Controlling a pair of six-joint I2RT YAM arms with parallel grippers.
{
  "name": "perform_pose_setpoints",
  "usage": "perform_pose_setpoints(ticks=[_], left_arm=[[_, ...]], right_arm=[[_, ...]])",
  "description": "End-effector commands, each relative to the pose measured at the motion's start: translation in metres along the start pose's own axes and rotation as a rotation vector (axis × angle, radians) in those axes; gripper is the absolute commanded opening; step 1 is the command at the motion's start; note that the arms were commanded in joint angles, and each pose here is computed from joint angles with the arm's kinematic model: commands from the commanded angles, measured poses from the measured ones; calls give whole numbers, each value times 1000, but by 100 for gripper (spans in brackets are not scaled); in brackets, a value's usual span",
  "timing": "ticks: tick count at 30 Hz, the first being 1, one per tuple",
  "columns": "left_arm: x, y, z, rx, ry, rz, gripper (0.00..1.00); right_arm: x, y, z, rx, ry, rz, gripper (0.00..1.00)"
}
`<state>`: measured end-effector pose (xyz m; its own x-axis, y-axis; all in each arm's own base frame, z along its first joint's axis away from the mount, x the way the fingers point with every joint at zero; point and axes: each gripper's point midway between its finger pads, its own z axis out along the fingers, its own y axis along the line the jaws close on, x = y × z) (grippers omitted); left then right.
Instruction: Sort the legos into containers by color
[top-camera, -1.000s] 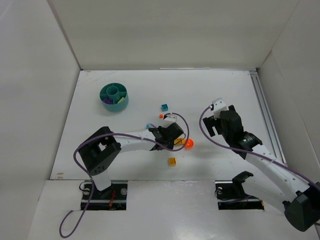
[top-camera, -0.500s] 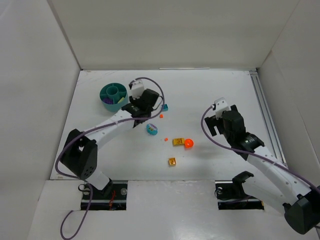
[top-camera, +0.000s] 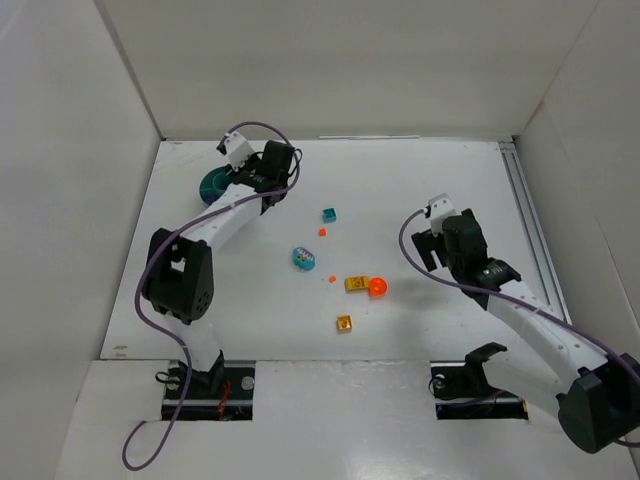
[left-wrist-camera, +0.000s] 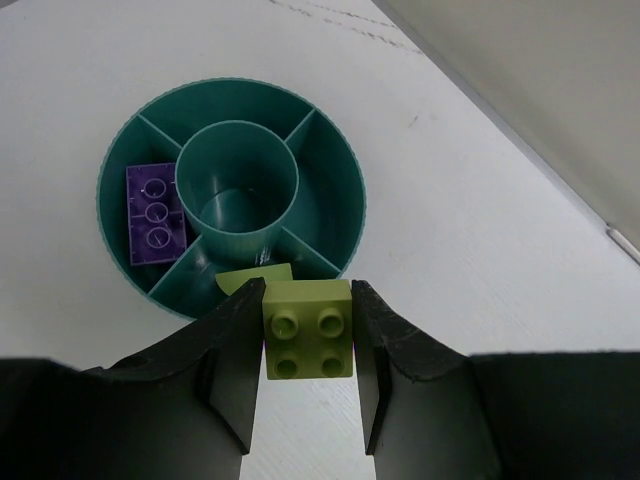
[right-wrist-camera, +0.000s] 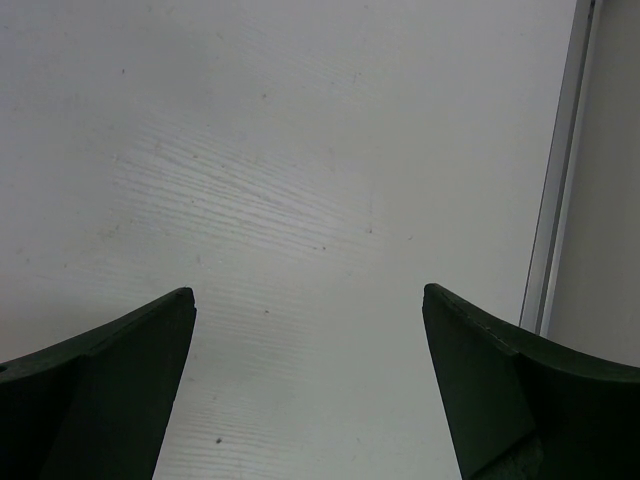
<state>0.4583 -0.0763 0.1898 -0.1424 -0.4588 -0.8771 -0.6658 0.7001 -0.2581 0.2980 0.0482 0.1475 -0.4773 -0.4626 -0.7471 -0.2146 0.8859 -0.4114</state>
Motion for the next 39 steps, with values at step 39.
perform_pose_setpoints(ticks=[39], left_arm=[[-7,31,33,-177,-177,-17,51]], right_arm=[[-27,-13,19,15,-38,-5,100]])
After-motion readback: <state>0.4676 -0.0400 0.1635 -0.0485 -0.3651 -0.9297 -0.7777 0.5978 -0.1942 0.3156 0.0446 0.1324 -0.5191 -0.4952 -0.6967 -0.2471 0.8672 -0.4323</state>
